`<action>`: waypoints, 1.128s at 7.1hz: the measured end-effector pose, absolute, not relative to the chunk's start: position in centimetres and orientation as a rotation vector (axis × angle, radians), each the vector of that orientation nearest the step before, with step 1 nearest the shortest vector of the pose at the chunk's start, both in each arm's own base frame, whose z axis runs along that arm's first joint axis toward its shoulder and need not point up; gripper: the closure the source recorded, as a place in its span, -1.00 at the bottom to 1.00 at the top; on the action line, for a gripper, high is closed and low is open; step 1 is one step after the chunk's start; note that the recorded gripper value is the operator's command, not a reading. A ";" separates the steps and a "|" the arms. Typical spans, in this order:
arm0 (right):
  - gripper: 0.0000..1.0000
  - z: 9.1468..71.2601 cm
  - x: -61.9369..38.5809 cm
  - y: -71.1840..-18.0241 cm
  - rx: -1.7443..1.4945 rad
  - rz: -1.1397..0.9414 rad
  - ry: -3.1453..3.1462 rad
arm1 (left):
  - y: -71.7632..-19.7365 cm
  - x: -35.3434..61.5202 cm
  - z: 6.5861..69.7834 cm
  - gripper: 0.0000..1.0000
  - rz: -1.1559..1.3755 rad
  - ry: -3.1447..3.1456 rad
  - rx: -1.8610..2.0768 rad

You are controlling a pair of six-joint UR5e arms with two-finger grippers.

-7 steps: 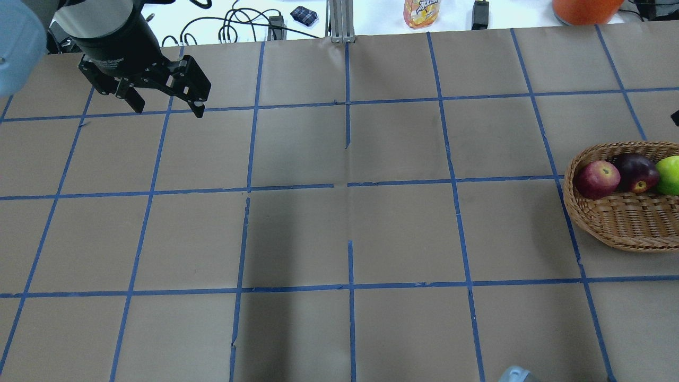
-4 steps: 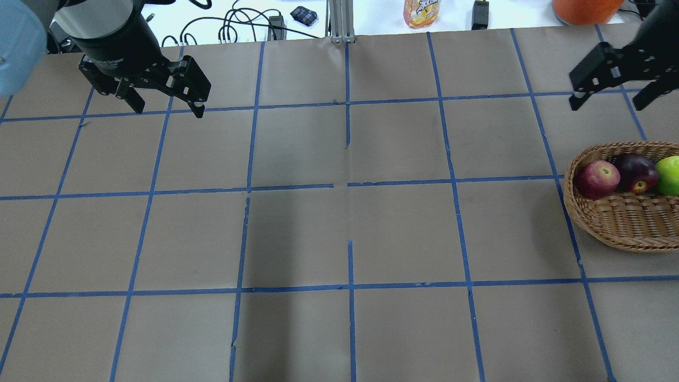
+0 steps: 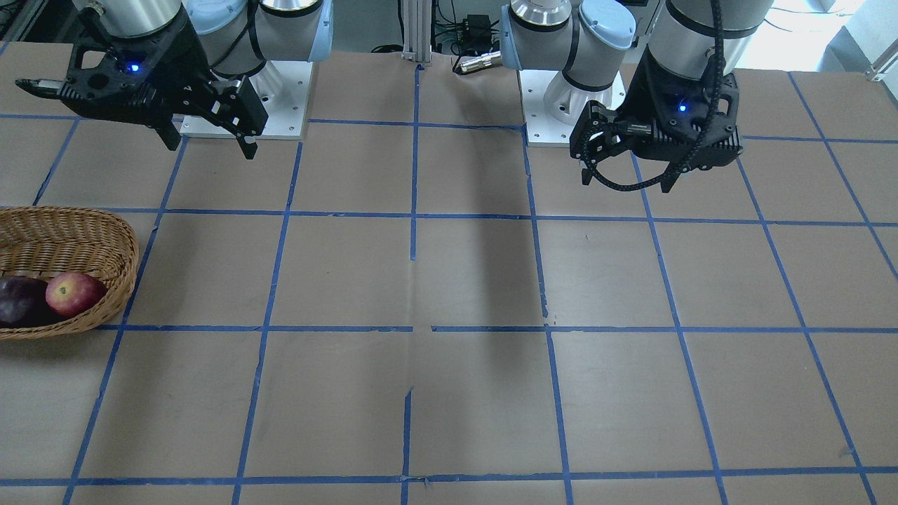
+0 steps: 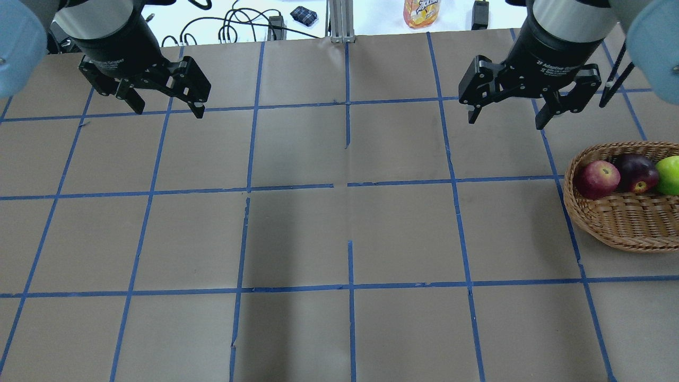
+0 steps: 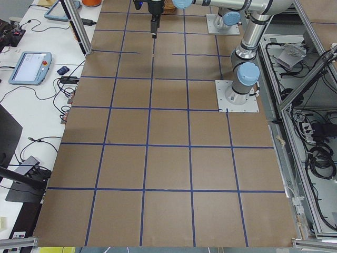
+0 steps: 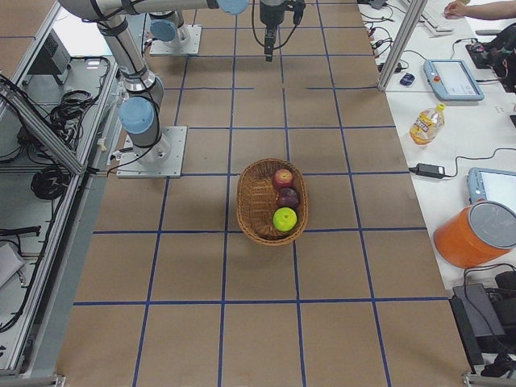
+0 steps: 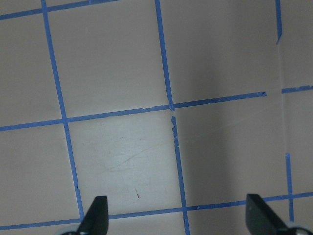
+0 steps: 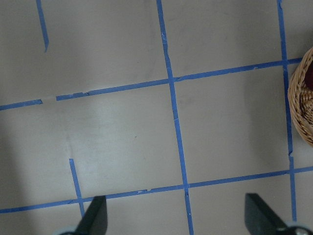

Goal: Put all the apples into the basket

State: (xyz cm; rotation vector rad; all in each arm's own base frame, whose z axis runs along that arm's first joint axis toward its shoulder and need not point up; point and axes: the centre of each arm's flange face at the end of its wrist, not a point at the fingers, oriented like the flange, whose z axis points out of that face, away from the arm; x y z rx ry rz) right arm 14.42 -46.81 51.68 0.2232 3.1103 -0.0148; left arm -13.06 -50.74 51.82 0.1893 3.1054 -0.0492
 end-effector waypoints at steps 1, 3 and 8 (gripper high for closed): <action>-1.00 51.7 14.6 -46.7 0.223 -0.013 3.111 | -50.7 -13.1 51.8 -1.00 -0.049 3.105 0.189; -1.00 51.7 14.7 -46.7 0.222 -0.014 3.112 | -50.7 -13.1 51.8 -1.00 -0.048 3.105 0.189; -1.00 51.6 14.6 -46.8 0.220 -0.015 3.112 | -50.7 -13.1 51.8 -1.00 -0.049 3.105 0.189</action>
